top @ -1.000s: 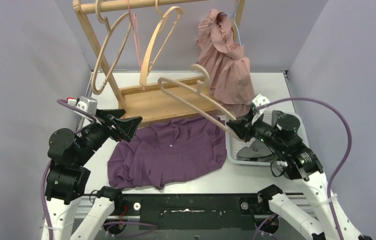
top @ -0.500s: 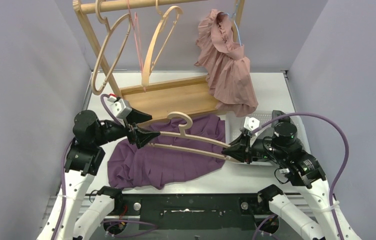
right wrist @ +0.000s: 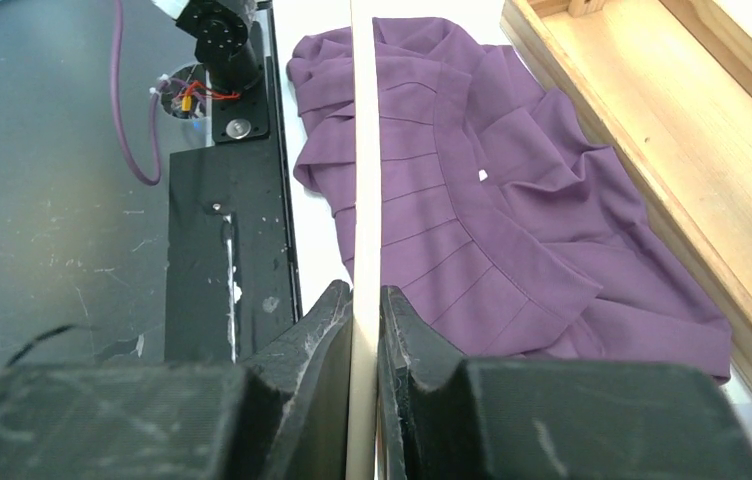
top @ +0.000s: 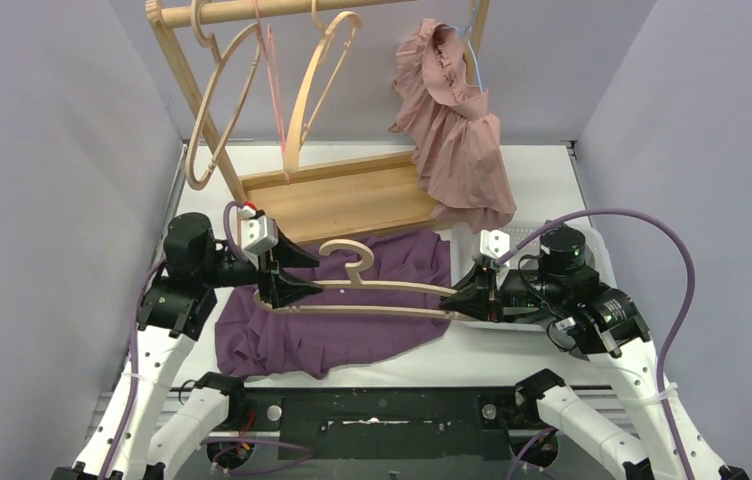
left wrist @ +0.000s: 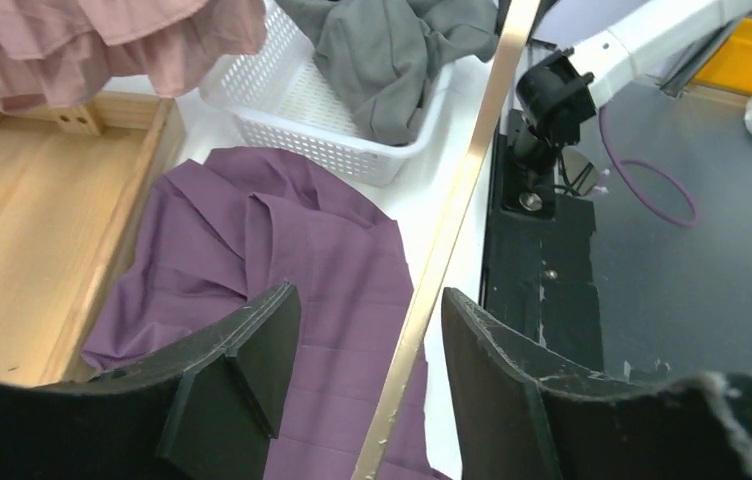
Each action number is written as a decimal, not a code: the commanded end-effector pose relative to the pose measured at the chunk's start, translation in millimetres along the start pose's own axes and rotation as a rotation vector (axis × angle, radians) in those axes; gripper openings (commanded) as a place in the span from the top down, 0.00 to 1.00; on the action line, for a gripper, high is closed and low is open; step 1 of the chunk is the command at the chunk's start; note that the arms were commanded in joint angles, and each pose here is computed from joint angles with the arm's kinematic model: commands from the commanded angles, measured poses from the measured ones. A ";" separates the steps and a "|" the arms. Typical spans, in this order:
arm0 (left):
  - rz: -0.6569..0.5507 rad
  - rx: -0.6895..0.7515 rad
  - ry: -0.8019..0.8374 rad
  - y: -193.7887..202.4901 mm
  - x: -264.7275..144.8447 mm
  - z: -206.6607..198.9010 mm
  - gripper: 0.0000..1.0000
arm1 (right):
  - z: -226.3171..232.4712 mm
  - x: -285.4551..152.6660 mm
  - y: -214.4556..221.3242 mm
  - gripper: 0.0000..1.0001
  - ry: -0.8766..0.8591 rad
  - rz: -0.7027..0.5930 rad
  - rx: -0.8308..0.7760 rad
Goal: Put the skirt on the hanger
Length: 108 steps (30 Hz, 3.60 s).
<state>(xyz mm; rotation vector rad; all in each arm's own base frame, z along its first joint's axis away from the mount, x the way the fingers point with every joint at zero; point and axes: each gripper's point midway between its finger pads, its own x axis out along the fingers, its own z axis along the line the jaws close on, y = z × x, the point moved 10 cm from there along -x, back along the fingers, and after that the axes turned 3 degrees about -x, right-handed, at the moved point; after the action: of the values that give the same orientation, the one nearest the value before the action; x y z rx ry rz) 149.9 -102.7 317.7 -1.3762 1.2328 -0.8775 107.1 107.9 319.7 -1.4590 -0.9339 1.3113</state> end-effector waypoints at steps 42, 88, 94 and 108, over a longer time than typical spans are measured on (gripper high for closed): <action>0.103 0.160 -0.001 4.3 20.8 -4.4 0.99 | -50.5 137.3 -52.4 1.00 -0.045 -0.147 -0.198; 0.150 -1.472 -1.480 166.6 8.1 51.5 0.45 | -31.8 90.8 50.2 1.00 -0.118 0.237 0.243; 0.148 -1.359 -1.419 129.5 9.7 62.9 0.40 | -30.3 94.0 40.0 1.00 -0.155 0.196 0.212; 0.518 -1.307 -1.260 127.7 11.3 55.7 0.38 | -5.2 106.5 44.9 1.00 -0.335 0.186 0.207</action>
<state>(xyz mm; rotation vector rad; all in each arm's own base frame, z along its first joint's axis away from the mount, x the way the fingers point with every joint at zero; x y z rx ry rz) 191.2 -92.4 178.0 -1.9220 0.7776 1.3105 134.2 191.8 243.3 -1.2783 -0.7554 1.7309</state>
